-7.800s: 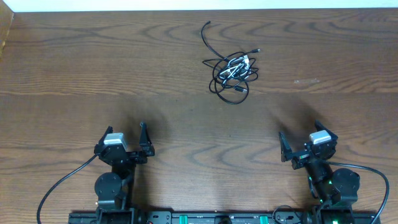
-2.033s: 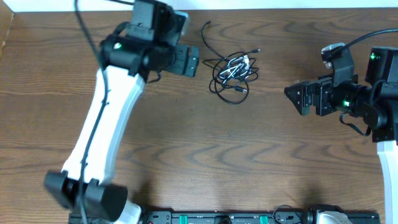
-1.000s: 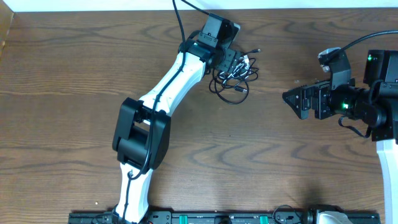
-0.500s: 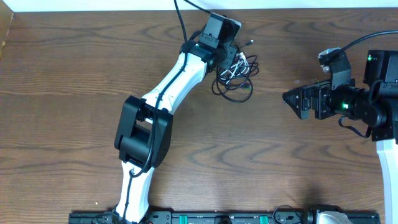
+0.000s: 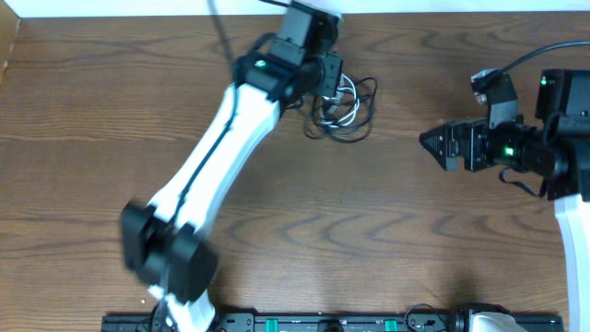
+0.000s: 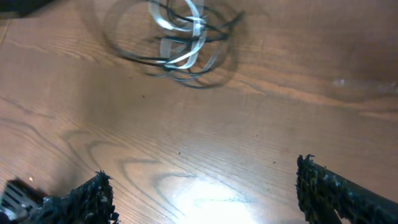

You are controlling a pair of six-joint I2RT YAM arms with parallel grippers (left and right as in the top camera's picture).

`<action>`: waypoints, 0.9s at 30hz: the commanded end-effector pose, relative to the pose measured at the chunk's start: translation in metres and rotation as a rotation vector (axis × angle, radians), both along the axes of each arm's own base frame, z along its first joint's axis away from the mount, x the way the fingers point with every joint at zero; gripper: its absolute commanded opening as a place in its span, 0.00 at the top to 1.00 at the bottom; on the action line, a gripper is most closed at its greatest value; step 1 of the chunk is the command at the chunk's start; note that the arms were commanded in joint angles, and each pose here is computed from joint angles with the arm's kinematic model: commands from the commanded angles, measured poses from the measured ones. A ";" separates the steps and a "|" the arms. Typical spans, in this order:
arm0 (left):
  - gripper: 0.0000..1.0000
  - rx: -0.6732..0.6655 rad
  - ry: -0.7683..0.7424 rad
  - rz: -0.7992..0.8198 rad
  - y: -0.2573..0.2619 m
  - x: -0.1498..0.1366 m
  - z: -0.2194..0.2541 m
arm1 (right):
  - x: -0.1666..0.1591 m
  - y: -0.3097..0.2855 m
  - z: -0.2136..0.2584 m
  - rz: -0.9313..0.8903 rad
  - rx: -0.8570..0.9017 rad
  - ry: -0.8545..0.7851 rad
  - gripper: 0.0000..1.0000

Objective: Untangle cables

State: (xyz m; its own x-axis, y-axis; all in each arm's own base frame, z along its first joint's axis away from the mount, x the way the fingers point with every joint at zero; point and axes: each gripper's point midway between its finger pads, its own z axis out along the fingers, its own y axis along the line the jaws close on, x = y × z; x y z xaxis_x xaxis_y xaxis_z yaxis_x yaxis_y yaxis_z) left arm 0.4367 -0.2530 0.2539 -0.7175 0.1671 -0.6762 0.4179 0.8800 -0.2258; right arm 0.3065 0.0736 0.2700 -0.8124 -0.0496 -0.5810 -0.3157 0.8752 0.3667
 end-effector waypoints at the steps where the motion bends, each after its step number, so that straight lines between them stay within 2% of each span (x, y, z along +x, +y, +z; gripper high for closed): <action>1: 0.92 -0.116 0.017 -0.016 -0.005 -0.021 0.036 | 0.009 0.006 -0.010 -0.036 0.079 0.071 0.09; 5: 0.92 -0.153 0.070 0.039 0.001 -0.032 0.042 | 0.022 0.026 -0.016 -0.012 0.159 0.110 0.12; 8: 0.92 -0.181 0.107 0.016 -0.004 -0.039 0.041 | 0.031 0.041 -0.023 -0.011 0.186 0.141 0.16; 17: 0.92 -0.230 0.140 0.005 -0.010 -0.045 0.045 | 0.047 0.089 -0.063 0.033 0.187 0.254 0.22; 21: 0.92 -0.270 0.109 0.030 -0.001 -0.045 0.063 | 0.052 0.099 -0.080 0.044 0.185 0.291 0.22; 27: 0.92 -0.393 0.012 0.023 0.008 -0.062 0.122 | 0.063 0.119 -0.099 0.088 0.180 0.286 0.21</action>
